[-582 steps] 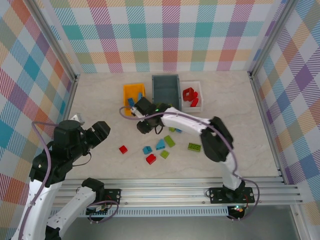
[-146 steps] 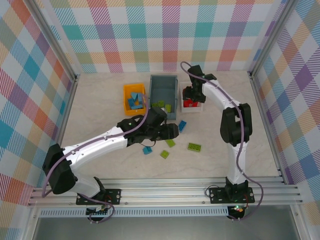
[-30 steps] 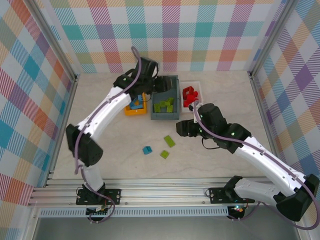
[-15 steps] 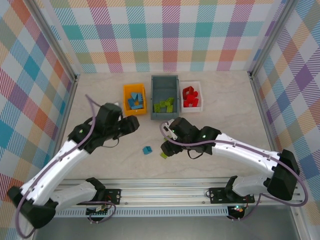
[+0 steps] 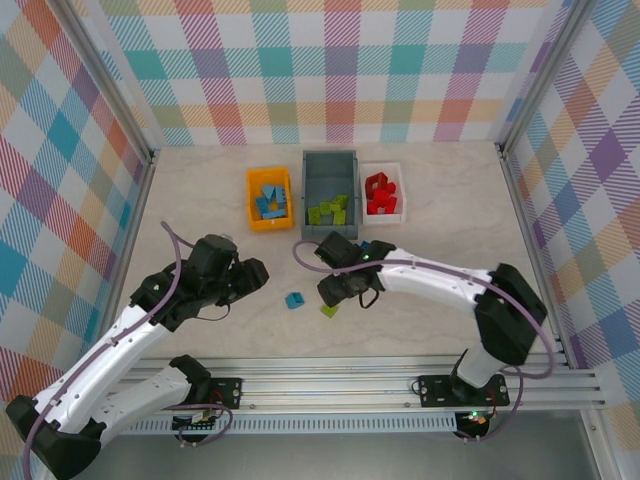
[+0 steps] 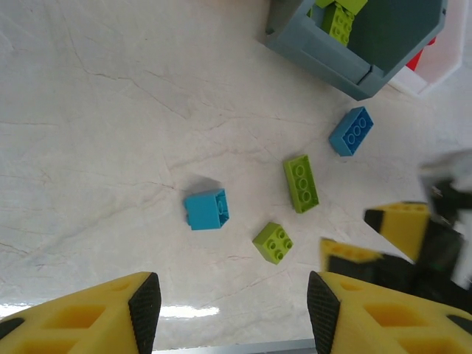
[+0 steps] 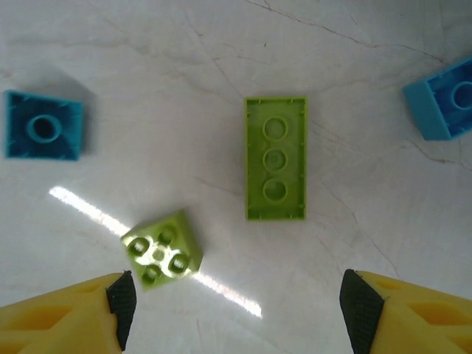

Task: Sort the legos into containers by color

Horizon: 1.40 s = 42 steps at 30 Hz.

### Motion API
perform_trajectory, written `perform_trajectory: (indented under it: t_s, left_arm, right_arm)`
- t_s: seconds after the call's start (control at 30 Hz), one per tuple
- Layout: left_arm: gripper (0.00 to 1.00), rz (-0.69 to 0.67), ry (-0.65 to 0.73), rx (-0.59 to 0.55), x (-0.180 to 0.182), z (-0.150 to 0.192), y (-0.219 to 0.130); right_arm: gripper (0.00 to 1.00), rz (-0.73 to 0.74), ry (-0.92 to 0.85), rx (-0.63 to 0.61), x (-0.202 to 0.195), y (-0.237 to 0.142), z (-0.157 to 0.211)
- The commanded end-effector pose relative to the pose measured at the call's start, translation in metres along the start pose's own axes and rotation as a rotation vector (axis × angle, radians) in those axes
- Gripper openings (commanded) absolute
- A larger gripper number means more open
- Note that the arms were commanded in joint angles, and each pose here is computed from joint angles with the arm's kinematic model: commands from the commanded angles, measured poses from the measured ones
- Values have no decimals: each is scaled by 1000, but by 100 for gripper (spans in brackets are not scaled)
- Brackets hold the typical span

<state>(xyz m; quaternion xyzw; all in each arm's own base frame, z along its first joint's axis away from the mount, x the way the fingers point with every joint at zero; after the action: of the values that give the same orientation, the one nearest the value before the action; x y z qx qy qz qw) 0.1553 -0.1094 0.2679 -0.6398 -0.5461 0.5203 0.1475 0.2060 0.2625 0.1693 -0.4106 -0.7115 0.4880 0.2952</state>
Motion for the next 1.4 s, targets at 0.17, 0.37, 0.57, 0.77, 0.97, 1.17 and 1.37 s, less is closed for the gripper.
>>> perform_trajectory:
  t_s: [0.17,0.37,0.57,0.77,0.97,1.17,1.37]
  left_arm:
    - [58,94,-9,-24,-9,-3,-11]
    - [58,117,-8,-34,-13,-5,-15]
    - [59,130,-3,-41,-17,-8,-18]
    - [59,133,2,-43,-20,-10,-19]
    - [59,164,10,-67,-26,-15,-22]
    - [59,182,46,-88,-44,-29,-13]
    - [58,192,81,-109,-64,-44,-1]
  right_arm:
    - [68,17,52,58,-12,42,-30]
    - [54,22,46,118,-11,67,-36]
    - [48,23,72,144,-15,78,-33]
    - [37,23,79,150,-15,83,-32]
    - [34,13,107,-10,-20,33,-54]
    - [35,-69,266,-124,-50,3,-110]
    - [34,-135,376,-166,-74,19,-168]
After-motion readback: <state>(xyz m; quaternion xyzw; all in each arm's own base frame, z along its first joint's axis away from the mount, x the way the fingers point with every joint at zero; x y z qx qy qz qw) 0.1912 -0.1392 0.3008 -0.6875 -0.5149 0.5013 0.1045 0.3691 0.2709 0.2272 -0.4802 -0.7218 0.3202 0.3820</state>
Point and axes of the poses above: each hand's point on the last joint's axis, 136 mm out from that joint toward the fingers, its own y axis out along the fingers, its own x axis along the line the jaws close on, z = x × y, the point moved 9 cm from there along -y, back along the fingers, and after that the axes turned 4 degrees about y, right-handed, at the moved point
